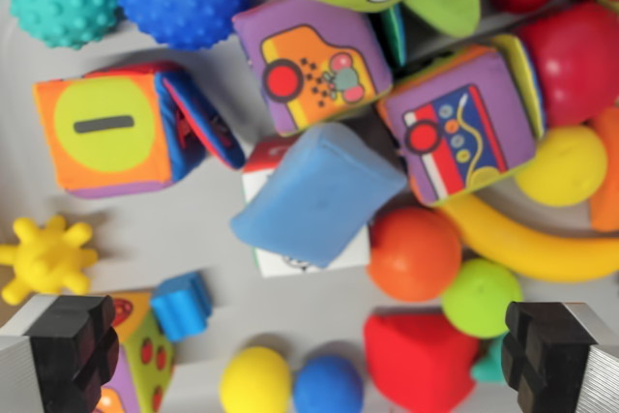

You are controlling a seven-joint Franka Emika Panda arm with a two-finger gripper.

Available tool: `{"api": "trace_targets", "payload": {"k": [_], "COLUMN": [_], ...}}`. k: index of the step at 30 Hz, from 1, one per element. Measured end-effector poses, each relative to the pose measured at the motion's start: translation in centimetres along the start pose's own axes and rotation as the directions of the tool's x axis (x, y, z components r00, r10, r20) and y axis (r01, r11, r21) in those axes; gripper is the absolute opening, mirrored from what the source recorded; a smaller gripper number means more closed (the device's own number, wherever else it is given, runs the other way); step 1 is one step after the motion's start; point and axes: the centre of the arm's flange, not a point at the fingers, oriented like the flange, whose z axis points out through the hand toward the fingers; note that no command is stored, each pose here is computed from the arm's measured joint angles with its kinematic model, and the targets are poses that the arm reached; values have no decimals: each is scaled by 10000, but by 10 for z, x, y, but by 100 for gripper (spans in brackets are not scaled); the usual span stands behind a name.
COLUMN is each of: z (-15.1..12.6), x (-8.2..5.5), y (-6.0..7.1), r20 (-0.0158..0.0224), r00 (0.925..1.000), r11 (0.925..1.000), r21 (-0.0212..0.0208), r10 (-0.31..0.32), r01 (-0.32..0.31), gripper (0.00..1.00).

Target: Pick an object from the bin

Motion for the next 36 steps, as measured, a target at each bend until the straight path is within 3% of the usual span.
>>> {"api": "trace_targets", "payload": {"k": [4,8,13,18,19,23,28,36], "z": [14,27,45,63,66,79,105,133], "x": [-7,-14,-24,-34,-36,-37,-36,-36], "y": [4,8,14,20,21,21,21,21], "r20": [3,0,-11,-30,-31,-32,-27,-30], "r00": [9968,9879,9657,9303,9268,9228,9221,9220], "r11": [9968,9879,9657,9303,9267,9228,9220,9219], "r21": [-36,-58,-90,-113,-124,-91,-142,-116], "r10": [797,1552,2596,3667,3756,3852,3870,3872], "r01": [-797,-1552,-2596,-3667,-3756,-3852,-3870,-3872], "gripper": [100,100,100,100,100,100,100,100]}}
